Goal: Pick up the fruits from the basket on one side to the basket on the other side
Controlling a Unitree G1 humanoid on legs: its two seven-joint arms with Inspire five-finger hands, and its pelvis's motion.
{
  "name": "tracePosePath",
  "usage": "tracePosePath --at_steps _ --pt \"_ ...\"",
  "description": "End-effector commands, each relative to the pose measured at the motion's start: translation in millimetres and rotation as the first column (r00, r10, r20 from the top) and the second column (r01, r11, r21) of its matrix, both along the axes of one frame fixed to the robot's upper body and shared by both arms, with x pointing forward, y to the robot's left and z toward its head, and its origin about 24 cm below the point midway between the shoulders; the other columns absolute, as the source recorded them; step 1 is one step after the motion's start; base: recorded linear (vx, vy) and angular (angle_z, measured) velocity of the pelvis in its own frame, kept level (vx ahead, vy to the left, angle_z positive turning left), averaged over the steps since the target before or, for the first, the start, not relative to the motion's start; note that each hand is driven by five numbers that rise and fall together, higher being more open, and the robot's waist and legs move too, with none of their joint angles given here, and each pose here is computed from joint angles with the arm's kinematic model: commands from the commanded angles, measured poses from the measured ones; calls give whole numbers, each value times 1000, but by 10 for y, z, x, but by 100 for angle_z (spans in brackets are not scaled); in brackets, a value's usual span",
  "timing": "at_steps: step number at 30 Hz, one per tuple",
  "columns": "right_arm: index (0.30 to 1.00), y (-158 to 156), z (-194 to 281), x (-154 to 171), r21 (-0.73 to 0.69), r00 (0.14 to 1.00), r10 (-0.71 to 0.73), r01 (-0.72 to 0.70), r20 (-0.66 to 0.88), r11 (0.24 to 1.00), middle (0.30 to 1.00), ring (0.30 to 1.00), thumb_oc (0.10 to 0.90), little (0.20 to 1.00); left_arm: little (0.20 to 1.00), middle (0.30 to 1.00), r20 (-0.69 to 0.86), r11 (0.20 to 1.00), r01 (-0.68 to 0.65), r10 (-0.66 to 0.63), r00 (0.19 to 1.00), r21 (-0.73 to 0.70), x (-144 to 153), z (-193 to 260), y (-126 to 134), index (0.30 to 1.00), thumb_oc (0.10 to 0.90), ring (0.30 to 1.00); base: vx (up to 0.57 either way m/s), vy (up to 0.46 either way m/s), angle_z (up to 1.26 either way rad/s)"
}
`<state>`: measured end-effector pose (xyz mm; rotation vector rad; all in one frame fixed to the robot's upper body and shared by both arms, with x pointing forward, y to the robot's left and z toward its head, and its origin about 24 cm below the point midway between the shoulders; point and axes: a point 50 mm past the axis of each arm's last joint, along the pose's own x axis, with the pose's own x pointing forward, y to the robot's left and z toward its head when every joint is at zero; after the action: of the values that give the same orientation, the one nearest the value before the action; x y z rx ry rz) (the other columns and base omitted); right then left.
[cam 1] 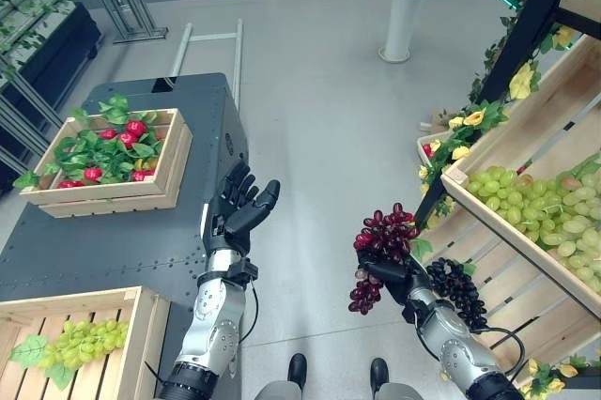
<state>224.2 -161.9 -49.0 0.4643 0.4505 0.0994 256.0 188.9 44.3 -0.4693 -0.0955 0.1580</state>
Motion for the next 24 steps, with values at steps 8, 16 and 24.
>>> tracePosePath --at_steps 8,16,24 --pt "300 202 372 336 106 980 -33 12 195 994 300 300 400 300 900 900 128 994 -15 1 992 113 24 221 110 900 800 900 -15 28 -33" --pt "300 -8 638 639 139 929 -190 153 317 978 300 300 400 300 900 900 -15 979 31 -29 999 203 122 -56 -38 900 800 900 -90 -113 -30" --pt "300 -369 1027 875 126 838 -299 272 457 954 300 300 400 300 900 900 36 982 84 -91 995 168 187 1 -173 900 800 900 -58 -6 -1"
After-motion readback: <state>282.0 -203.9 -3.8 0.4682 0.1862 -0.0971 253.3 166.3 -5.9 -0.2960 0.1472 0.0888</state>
